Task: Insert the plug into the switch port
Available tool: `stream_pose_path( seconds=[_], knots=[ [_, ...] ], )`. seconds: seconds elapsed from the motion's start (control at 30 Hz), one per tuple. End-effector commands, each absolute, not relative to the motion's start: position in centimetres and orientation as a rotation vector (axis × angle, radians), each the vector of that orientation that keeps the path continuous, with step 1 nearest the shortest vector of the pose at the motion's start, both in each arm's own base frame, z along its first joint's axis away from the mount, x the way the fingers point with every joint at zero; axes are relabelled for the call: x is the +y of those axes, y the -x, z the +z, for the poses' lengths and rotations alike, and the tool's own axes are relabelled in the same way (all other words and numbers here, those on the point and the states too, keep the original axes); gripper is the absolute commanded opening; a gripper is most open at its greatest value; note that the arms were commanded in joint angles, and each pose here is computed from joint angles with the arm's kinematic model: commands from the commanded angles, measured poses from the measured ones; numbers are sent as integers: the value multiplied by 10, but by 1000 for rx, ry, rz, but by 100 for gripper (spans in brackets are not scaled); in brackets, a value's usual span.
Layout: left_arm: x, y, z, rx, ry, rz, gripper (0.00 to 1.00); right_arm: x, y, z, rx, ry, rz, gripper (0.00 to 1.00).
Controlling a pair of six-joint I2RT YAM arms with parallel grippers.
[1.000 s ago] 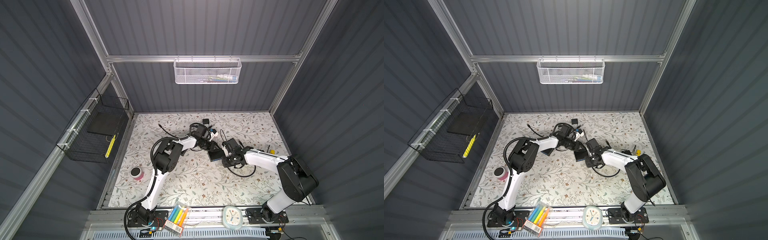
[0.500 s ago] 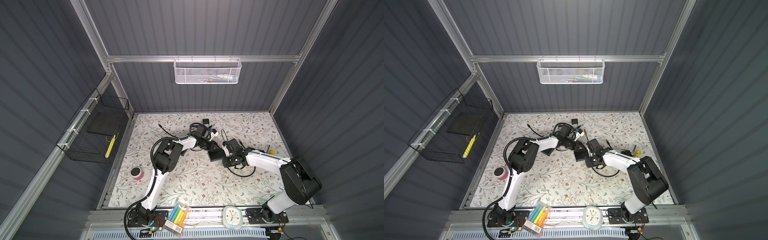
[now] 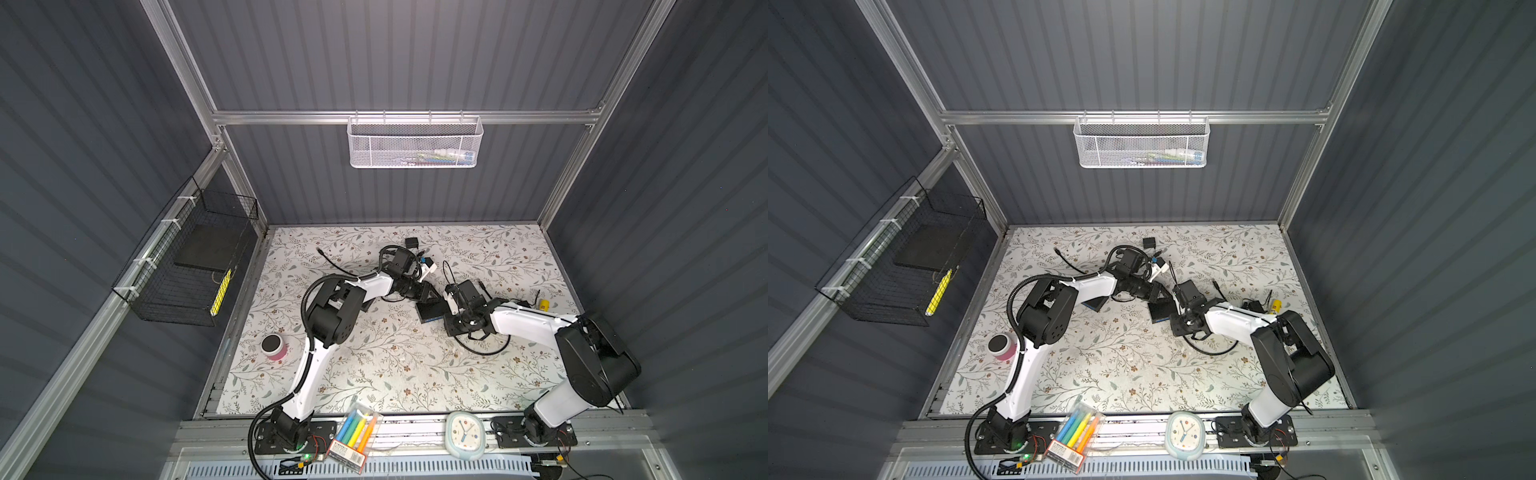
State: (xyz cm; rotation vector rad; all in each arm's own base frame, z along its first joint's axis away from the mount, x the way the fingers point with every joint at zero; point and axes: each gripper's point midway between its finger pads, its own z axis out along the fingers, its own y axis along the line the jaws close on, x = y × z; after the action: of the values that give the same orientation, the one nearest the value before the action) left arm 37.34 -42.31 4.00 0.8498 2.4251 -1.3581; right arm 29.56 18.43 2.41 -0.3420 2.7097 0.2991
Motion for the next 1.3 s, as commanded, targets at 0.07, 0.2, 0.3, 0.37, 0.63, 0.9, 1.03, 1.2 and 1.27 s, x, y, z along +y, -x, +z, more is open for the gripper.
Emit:
stream_pose_path(
  seconds=[0.07,0.2,0.3,0.37,0.63,0.9,1.03,1.2,1.27],
  knots=[
    [-414,-355,6,2575,-820,-1336,30,182,-307,29,2662,304,276,0],
    [-414,-353,7,2573,-820,-1339,29,182,-312,30,2653,299,260,0],
    [-413,-352,5,2579,-813,-1343,29,182,-320,31,2637,282,261,0],
    [-412,-350,3,2582,-805,-1349,28,183,-324,32,2632,271,261,0],
    [-410,-346,0,2586,-781,-1366,27,182,-334,43,2595,246,251,0],
    [-411,-343,-1,2584,-768,-1384,25,186,-343,44,2576,276,234,0],
    [-412,-340,-2,2586,-767,-1393,25,190,-348,39,2577,281,242,0],
    [-413,-337,-4,2585,-772,-1406,24,195,-358,52,2544,330,238,0],
    [-413,-334,-5,2587,-776,-1413,24,197,-361,59,2531,366,233,0]
  ],
)
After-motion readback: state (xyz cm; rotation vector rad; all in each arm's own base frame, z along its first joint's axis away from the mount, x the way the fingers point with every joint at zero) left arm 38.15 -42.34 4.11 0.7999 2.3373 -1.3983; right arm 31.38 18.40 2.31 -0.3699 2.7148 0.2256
